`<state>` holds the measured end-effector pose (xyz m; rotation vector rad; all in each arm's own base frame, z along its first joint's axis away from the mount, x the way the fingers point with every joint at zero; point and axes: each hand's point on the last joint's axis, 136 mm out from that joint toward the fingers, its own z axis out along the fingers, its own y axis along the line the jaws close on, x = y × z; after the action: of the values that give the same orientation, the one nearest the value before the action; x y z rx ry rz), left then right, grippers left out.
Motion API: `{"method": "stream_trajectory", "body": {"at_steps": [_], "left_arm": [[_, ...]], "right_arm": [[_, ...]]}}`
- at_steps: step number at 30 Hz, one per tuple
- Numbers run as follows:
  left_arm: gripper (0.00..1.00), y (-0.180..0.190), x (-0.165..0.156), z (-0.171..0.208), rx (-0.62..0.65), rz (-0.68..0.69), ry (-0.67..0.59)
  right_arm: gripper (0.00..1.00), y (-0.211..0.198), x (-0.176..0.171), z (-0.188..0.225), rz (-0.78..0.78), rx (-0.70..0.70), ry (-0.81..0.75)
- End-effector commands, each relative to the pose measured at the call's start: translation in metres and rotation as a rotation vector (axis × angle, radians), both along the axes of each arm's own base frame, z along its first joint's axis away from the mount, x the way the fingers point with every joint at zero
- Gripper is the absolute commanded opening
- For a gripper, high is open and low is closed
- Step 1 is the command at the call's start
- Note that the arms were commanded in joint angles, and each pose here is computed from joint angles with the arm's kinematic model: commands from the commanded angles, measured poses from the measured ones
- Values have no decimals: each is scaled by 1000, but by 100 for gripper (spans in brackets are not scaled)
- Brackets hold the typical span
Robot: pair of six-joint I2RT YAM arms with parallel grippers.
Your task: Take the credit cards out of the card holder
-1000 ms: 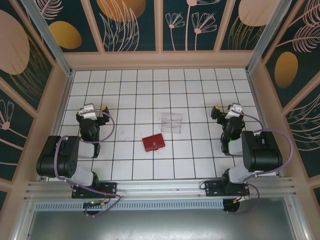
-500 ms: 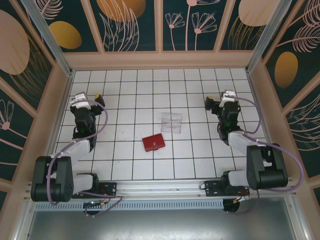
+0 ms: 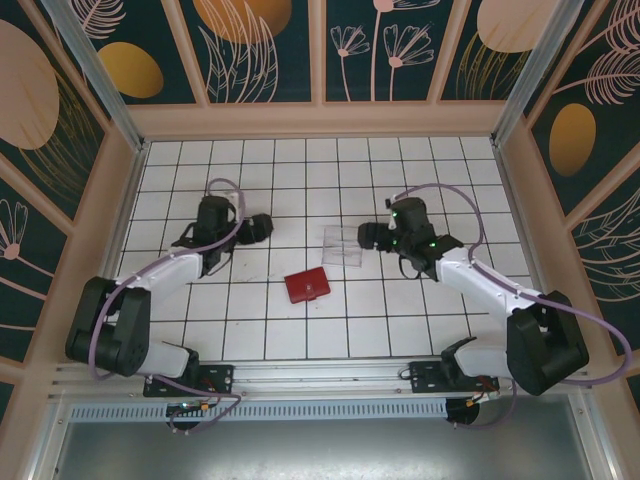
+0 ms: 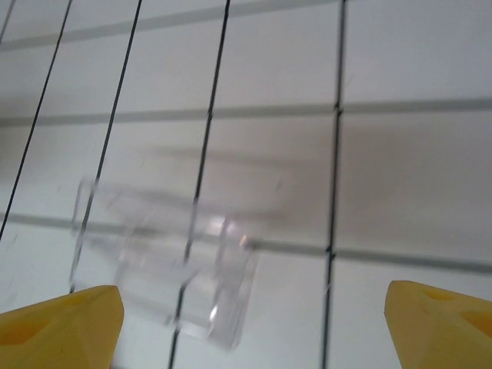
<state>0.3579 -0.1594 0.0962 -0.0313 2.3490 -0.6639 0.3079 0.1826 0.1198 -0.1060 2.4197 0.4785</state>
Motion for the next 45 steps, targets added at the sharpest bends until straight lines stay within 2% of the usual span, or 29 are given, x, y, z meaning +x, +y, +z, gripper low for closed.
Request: {"method": "stream_trajectory", "body": {"at_steps": [1, 4, 6, 10, 19, 26, 33, 39, 41, 43, 45], "left_arm": [[83, -45, -32, -6, -91, -192, 127], [78, -68, -46, -16, -127, -274, 184], [70, -80, -53, -24, -153, -320, 225], [62, -95, -59, -45, -139, -379, 299], [58, -109, -86, -74, -101, -482, 425], [54, -104, -120, -82, -142, -468, 486], [51, -105, -149, -72, -214, -447, 509], [48, -101, -158, -66, -238, -422, 512], [44, -91, -149, -70, -174, -346, 502], [44, -75, -138, -77, -80, -237, 497], [44, -66, -129, -77, -44, -172, 477]], "right_arm": [[89, 19, -39, -6, 30, 68, 149], [89, 39, -64, -12, 108, 103, 212], [87, 49, -77, -18, 157, 117, 255], [83, 65, -95, -28, 227, 137, 309], [81, 79, -97, -40, 253, 88, 321], [75, 77, -97, -46, 262, -24, 307], [71, 85, -101, -42, 308, -123, 295], [63, 98, -108, -43, 397, -211, 280], [58, 104, -108, -45, 448, -249, 266], [55, 109, -112, -50, 510, -287, 266], [53, 115, -114, -52, 582, -331, 246]]}}
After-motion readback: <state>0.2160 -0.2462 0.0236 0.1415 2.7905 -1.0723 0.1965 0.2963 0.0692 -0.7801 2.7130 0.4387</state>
